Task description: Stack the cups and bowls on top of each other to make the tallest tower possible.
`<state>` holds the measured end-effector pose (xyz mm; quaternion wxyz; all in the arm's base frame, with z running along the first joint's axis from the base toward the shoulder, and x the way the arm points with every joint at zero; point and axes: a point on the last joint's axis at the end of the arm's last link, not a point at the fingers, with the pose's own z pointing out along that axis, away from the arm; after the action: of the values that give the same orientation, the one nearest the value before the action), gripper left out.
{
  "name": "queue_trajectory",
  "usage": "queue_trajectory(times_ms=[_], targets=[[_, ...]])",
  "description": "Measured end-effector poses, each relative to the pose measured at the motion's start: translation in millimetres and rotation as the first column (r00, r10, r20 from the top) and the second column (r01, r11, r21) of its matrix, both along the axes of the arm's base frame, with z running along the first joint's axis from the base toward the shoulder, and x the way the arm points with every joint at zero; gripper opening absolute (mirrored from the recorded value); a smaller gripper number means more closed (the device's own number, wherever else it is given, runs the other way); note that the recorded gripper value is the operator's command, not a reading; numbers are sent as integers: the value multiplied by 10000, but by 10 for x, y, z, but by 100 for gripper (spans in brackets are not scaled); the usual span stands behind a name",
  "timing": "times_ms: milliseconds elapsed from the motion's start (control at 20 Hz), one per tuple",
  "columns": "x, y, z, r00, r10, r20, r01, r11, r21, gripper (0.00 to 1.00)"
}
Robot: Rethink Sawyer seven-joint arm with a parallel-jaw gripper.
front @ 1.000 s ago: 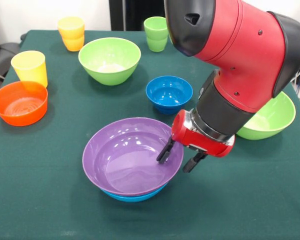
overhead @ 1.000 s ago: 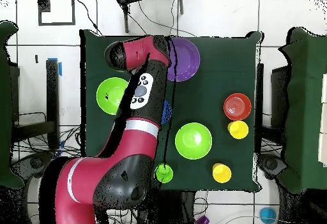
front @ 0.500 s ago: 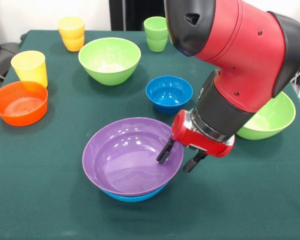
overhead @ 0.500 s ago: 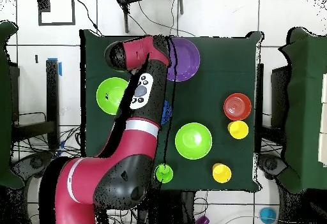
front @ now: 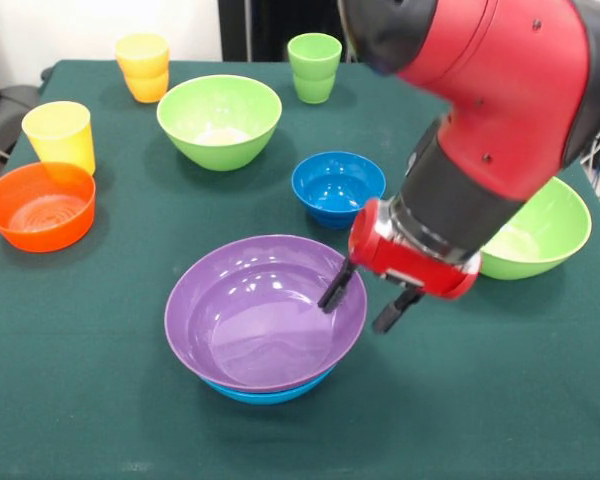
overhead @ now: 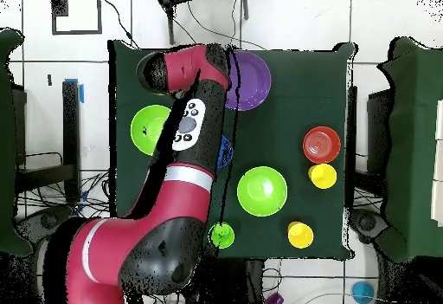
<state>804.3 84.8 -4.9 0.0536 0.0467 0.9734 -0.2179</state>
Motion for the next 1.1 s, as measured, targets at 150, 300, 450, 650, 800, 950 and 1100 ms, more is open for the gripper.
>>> queue_trajectory(times_ms=[150, 300, 450, 650, 800, 950, 1100], targets=[[20, 23, 268, 9998, -84, 185, 84, 10000, 32, 100], [79, 42, 588, 9986, -155, 500, 150, 9998, 96, 100], [147, 42, 844, 9965, -203, 806, 190, 9997, 158, 100], [195, 43, 1074, 9940, -251, 1068, 228, 9995, 225, 100], [134, 22, 1235, 9931, -450, 1080, 413, 9985, 365, 100], [-31, -20, 1312, 9934, -762, 852, 720, 9961, 514, 100], [-169, -70, 1320, 9929, -974, 678, 935, 9938, 596, 100]])
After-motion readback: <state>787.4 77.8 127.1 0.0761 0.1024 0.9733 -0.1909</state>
